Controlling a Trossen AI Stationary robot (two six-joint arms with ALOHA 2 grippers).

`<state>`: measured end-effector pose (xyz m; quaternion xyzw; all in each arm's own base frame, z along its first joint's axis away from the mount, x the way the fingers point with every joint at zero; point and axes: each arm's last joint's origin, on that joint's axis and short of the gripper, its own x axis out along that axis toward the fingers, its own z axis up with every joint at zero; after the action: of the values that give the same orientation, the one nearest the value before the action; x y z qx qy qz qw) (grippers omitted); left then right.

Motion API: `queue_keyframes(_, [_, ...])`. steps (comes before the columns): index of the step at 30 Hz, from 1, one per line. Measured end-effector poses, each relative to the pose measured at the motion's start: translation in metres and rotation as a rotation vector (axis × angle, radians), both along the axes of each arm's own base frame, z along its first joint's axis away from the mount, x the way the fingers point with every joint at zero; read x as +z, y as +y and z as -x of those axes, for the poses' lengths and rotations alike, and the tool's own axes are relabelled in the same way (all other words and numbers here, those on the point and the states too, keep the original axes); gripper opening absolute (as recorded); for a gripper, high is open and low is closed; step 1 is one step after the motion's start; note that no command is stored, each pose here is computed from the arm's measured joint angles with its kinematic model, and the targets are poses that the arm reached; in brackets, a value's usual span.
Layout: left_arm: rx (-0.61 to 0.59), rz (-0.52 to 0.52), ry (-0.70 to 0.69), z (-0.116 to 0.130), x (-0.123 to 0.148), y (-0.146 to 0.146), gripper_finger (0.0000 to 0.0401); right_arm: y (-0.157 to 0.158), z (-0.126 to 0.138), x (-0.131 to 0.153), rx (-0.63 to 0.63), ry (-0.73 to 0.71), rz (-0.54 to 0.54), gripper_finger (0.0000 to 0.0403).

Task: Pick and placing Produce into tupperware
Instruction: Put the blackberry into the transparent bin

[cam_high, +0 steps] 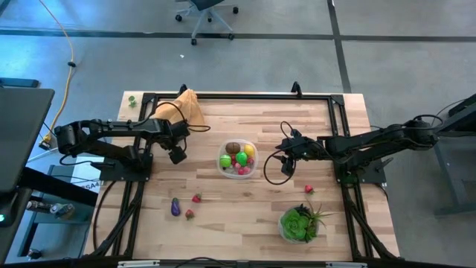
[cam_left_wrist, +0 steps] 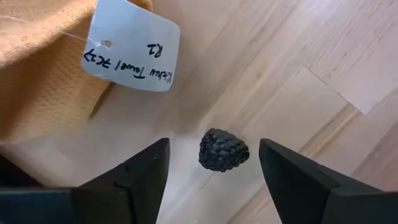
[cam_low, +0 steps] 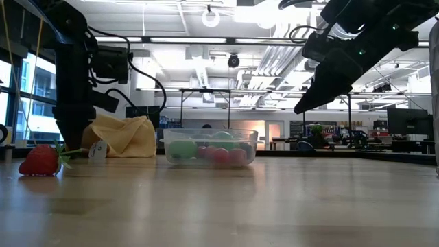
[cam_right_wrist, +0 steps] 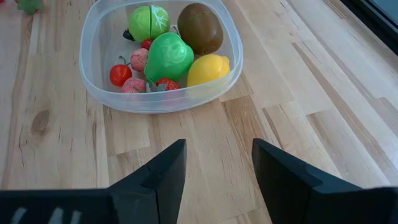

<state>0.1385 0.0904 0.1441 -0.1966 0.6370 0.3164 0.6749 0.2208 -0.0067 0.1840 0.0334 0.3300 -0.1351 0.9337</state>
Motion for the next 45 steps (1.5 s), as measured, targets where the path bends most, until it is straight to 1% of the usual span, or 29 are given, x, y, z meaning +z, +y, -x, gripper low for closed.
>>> queue_keyframes(8, [0.003, 0.009, -0.006, 0.000, 0.000, 0.000, 0.0217, 0.000, 0.000, 0.000, 0.000, 0.000, 0.000, 0.0176])
queue_keyframes(15, [0.031, 0.011, -0.010, 0.001, 0.000, 0.001, 0.0193, 0.000, 0.000, 0.000, 0.000, 0.000, 0.000, 0.0176])
queue_keyframes(21, [0.080, 0.060, -0.024, 0.005, -0.002, 0.008, 0.0178, 0.000, 0.000, 0.000, 0.000, 0.001, 0.000, 0.0176])
queue_keyframes(27, [0.080, 0.091, -0.005, 0.004, -0.009, 0.012, 0.0175, 0.000, 0.000, 0.000, 0.000, 0.000, 0.000, 0.0176])
queue_keyframes(35, [0.078, 0.093, 0.000, 0.003, -0.011, 0.013, 0.0164, 0.000, 0.000, 0.000, 0.000, 0.000, 0.000, 0.0176])
queue_keyframes(45, [0.087, 0.092, -0.004, 0.002, -0.011, 0.013, 0.0128, 0.000, 0.000, 0.000, 0.000, 0.000, 0.000, 0.0176])
